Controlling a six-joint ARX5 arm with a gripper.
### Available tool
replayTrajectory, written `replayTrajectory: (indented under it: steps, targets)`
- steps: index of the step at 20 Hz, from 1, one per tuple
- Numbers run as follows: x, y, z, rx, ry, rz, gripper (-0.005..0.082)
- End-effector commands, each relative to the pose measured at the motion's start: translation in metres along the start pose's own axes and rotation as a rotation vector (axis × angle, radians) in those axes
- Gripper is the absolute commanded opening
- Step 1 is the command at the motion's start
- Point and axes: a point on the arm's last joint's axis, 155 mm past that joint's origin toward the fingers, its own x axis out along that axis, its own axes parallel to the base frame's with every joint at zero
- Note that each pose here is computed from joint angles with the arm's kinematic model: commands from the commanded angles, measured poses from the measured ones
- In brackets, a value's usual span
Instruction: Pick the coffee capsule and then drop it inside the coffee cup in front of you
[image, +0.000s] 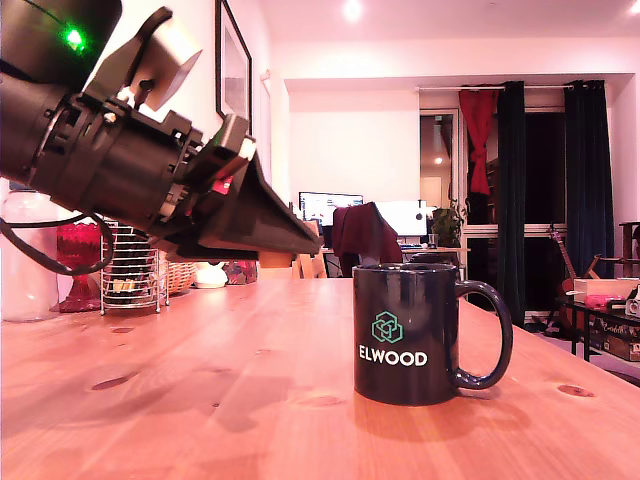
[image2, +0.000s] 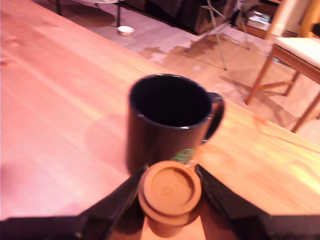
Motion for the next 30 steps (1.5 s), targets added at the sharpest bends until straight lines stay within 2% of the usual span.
replayTrajectory:
  steps: [1, 15, 18, 22, 24, 30]
  targets:
    - [-0.003, -0.002, -0.003, 0.005, 0.001, 0.000, 0.0177]
    - [-0.003, -0.001, -0.002, 0.004, 0.004, 0.004, 0.0177]
    - [0.000, -0.001, -0.001, -0.004, 0.033, 0.004, 0.0177]
    - [0.007, -0.007, 0.009, 0.036, 0.087, 0.006, 0.0177]
    - [0.009, -0.004, 0.014, 0.070, 0.108, 0.047, 0.0177]
    - [0.013, -0.006, 0.039, 0.082, 0.118, 0.075, 0.0177]
